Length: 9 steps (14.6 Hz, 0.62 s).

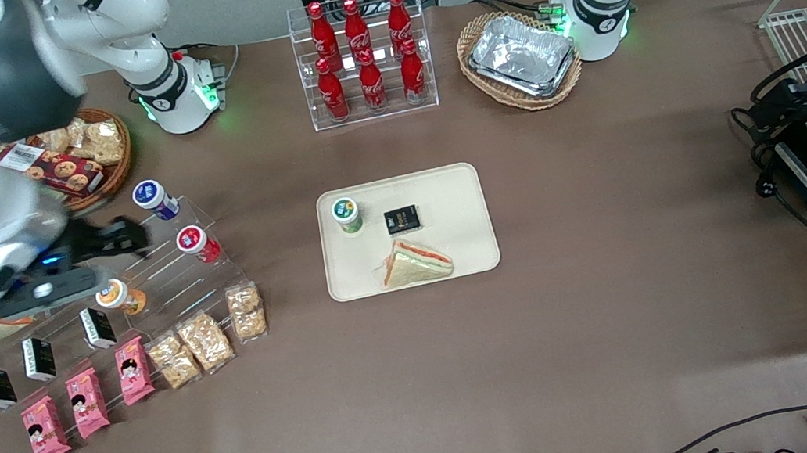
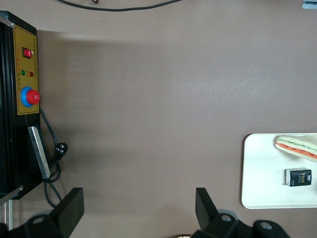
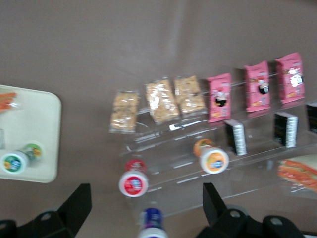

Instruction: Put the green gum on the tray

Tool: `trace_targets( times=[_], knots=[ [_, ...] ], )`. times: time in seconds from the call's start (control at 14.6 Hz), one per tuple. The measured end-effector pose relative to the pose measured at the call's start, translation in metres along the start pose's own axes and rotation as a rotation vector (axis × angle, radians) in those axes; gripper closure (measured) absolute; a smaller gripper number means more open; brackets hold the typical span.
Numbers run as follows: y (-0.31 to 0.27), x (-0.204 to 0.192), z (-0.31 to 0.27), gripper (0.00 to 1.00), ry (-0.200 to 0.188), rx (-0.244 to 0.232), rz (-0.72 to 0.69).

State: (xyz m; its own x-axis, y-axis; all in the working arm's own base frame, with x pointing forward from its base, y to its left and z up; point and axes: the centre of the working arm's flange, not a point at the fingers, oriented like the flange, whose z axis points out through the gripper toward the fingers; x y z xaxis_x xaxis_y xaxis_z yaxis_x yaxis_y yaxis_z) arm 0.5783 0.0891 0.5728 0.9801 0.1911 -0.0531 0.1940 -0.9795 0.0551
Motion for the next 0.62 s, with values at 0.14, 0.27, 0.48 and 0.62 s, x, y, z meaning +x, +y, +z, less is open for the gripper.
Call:
trace_targets(
  times=[0.14, 0.27, 0.48, 0.62],
  knots=[
    [0.053, -0.007, 0.000, 0.00, -0.004, -0.001, -0.012],
    [0.098, -0.018, 0.000, 0.00, -0.012, 0.012, 0.014],
    [0.146, -0.034, -0.002, 0.00, 0.002, 0.064, 0.042],
    [0.159, -0.040, -0.005, 0.00, 0.012, 0.074, 0.053]
  ],
)
